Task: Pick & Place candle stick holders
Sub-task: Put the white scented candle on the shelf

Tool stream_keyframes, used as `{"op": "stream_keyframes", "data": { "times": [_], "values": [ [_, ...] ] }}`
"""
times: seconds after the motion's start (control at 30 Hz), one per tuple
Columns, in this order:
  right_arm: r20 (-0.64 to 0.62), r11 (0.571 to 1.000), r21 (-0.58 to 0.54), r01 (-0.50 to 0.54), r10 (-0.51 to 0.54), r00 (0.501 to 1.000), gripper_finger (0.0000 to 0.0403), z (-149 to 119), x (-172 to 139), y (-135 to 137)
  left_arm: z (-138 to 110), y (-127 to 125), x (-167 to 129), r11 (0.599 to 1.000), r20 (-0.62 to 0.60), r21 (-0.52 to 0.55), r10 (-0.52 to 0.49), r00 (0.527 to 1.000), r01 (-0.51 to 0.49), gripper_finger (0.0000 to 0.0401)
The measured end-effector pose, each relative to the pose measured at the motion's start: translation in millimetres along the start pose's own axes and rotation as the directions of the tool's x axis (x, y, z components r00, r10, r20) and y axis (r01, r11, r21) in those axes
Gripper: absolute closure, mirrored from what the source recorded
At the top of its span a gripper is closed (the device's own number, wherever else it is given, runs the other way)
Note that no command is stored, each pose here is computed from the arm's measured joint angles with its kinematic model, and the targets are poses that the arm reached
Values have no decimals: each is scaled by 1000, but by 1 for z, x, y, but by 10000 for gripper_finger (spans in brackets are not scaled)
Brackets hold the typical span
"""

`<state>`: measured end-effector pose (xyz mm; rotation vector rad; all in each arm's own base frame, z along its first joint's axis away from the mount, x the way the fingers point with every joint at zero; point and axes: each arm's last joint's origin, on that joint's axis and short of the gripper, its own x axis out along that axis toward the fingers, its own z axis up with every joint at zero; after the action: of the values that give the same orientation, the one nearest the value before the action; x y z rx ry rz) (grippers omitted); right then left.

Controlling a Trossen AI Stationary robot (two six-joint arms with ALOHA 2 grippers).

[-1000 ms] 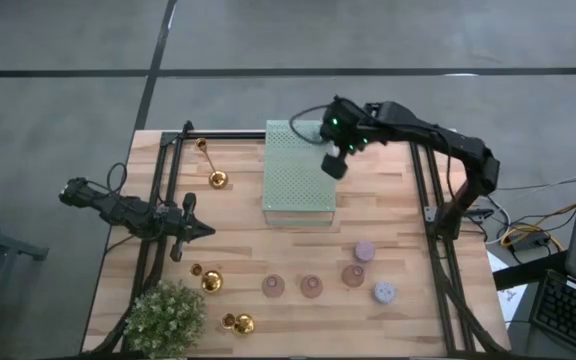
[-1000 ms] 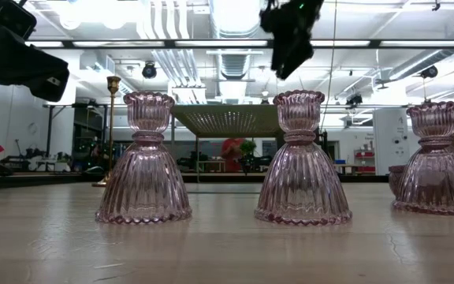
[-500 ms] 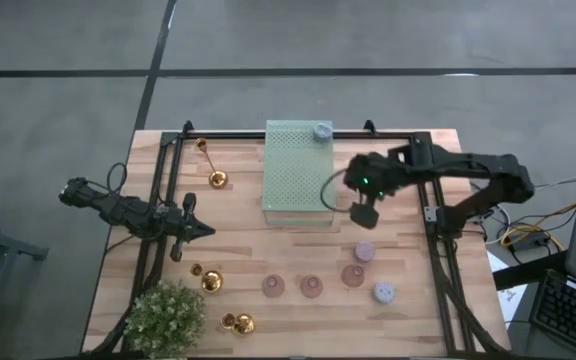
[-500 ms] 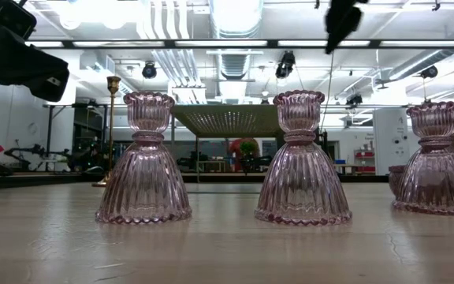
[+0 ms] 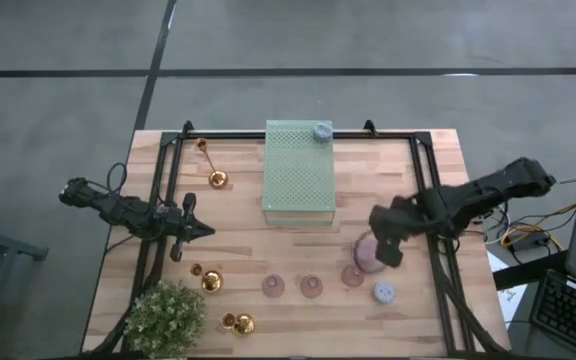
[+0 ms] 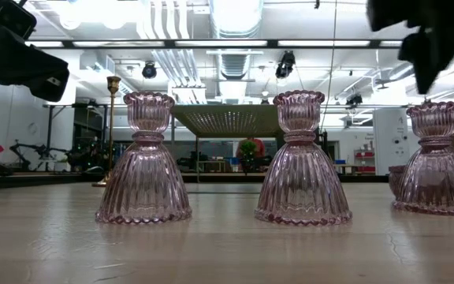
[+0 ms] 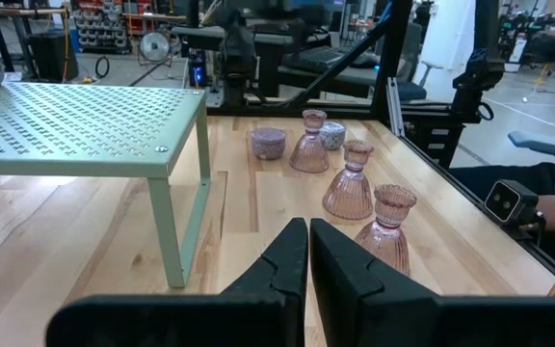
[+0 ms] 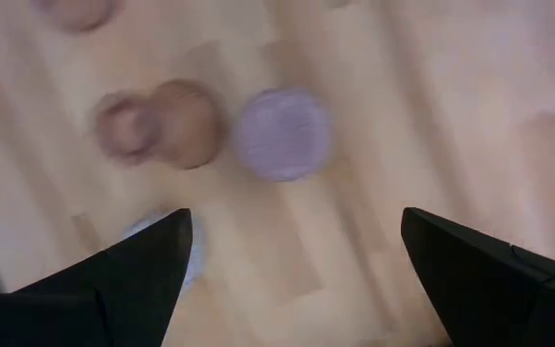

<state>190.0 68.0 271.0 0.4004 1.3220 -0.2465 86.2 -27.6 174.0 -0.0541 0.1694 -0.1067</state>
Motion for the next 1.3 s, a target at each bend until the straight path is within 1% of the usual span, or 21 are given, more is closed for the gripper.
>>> {"op": "stream_keyframes", "data": {
  "times": [0.13, 0.23, 0.33, 0.4, 0.47, 0.63, 0.87, 1.1, 1.3],
  "values": [
    [9, 995, -70, -78, 78, 997, 37, -19, 12, 23, 0, 0, 0, 1000, -1, 0, 0, 1000, 0, 380],
    [-13, 993, -80, -81, 80, 997, 37, -32, 19, 36, 0, 0, 0, 1000, -1, 0, 0, 1000, 0, 380],
    [-5, 991, -104, -85, 85, 996, 37, -40, 26, 51, 0, 0, 0, 1000, 0, 0, 0, 1000, 0, 380],
    [-9, 990, -123, -74, 73, 997, 37, -45, 33, 59, 0, 0, 0, 1000, -1, 0, 0, 1000, 0, 380],
    [-17, 991, -131, -41, 39, 999, 37, -49, 41, 66, 0, 0, 0, 1000, 0, 0, 0, 1000, 0, 380],
    [-48, 993, -116, 2, -8, 999, 37, -56, 56, 81, 0, 0, 0, 1000, -1, 0, 0, 1000, 0, 380],
    [-65, 993, -118, 12, -20, 998, 37, -68, 70, 96, 0, 0, 0, 1000, -1, 0, 0, 1000, 0, 380],
    [-77, 992, -106, 68, -77, 994, 37, -71, 85, 99, 0, 0, 0, 1000, 0, 0, 0, 1000, 0, 380],
    [-83, 989, -123, 84, -95, 992, 37, -72, 91, 100, 0, 0, 0, 1000, 0, 0, 0, 1000, 0, 380]
  ]
}}
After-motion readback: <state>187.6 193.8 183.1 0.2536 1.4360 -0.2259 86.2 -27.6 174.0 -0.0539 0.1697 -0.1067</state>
